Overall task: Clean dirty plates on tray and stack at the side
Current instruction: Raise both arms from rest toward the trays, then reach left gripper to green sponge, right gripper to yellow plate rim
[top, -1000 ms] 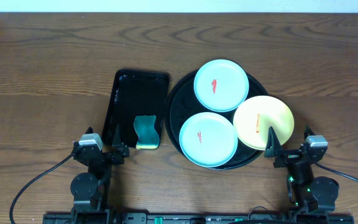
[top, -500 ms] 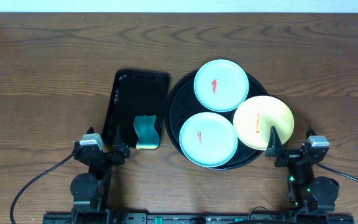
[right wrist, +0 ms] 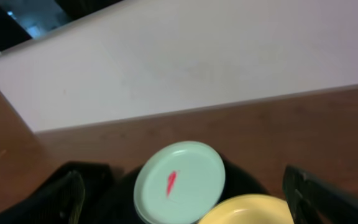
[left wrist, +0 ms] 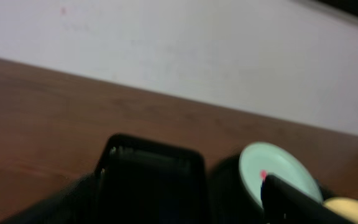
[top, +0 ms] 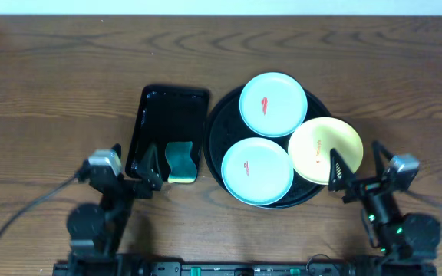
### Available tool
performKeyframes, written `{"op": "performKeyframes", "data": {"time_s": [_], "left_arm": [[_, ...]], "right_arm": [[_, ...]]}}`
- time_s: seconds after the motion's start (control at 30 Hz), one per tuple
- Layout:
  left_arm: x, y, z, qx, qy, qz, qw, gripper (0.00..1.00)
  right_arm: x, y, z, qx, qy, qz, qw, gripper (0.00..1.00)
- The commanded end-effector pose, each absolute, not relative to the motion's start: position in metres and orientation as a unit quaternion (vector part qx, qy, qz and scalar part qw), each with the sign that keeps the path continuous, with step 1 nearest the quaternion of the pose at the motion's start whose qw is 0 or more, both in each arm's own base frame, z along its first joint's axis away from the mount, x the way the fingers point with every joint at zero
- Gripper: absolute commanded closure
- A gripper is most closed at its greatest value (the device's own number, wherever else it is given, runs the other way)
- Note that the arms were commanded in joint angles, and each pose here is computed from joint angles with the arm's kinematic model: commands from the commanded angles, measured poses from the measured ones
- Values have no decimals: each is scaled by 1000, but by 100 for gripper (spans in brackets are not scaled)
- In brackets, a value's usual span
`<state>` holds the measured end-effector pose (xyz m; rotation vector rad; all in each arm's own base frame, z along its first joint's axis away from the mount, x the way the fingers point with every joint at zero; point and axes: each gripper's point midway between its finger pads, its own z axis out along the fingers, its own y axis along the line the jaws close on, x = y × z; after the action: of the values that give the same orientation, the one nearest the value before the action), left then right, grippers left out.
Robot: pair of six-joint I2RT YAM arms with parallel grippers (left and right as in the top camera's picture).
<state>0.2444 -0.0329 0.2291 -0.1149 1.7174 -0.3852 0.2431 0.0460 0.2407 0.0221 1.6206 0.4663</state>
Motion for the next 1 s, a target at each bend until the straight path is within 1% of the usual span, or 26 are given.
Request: {"op": "performKeyframes", "data": {"time_s": [0.0,0.23,0.37,0.53,0.63,0.77,0.9,0.97], "left_arm": [[252,-49,264,-35,787,-205,581,16],[274,-58,267,-57,875,-216,430,16],[285,-59,257,-71,902,-213,368,16],[282,-84,245,-49,907,-283,308,16],[273,-83,220,-61,927,-267,255,16],[256,-81,168,-71,964,-203,155,18],[253,-87,125,-43,985,-136,94,18],[256,-90,107,-27,991,-104,76,19]], "right_arm": [[252,53,281,8,743,225,630,1],[284,53,291,54,852,223,470,1],[308,54,288,54,875,221,427,1],[314,85,274,17,879,306,365,1],[316,91,264,7,883,319,345,1],[318,91,250,13,892,317,321,1],[319,97,244,6,896,319,309,4],[319,100,243,1,896,320,307,5]]}}
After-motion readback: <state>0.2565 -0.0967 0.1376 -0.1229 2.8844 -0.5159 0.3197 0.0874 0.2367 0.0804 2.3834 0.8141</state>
